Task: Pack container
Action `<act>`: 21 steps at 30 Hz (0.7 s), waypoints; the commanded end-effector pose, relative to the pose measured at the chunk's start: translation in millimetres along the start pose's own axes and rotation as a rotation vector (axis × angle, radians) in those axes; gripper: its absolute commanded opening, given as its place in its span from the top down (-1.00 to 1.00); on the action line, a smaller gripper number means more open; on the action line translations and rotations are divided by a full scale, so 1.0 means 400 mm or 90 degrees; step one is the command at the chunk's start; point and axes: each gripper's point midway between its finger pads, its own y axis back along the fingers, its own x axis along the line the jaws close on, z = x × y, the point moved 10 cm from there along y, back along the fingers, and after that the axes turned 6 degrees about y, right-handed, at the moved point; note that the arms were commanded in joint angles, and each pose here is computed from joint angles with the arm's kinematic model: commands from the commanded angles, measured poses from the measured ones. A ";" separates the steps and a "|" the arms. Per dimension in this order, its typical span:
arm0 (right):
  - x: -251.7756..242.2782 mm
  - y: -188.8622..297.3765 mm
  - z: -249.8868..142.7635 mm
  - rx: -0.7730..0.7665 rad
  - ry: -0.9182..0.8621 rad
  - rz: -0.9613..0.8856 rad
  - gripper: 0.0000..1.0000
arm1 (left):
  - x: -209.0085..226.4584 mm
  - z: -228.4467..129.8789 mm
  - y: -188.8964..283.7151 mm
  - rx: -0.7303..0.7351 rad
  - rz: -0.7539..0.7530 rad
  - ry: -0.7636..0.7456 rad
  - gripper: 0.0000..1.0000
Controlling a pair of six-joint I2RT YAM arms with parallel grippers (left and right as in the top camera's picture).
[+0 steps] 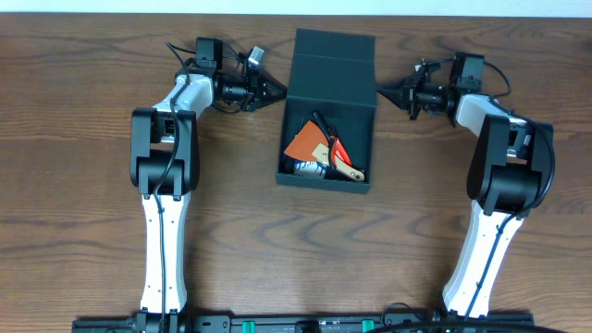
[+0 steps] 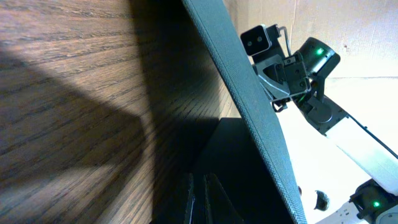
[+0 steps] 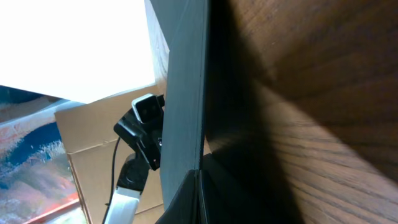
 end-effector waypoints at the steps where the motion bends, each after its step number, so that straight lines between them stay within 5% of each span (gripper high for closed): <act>1: -0.008 -0.027 -0.013 0.008 -0.012 -0.016 0.98 | 0.036 -0.007 -0.009 0.005 0.003 0.022 0.89; 11: 0.037 -0.022 0.015 -0.011 0.080 0.040 0.98 | 0.037 -0.006 -0.009 0.004 0.006 0.021 0.89; 21: 0.036 0.035 0.047 -0.041 0.052 0.060 0.98 | 0.037 -0.006 -0.009 0.004 0.006 0.022 0.89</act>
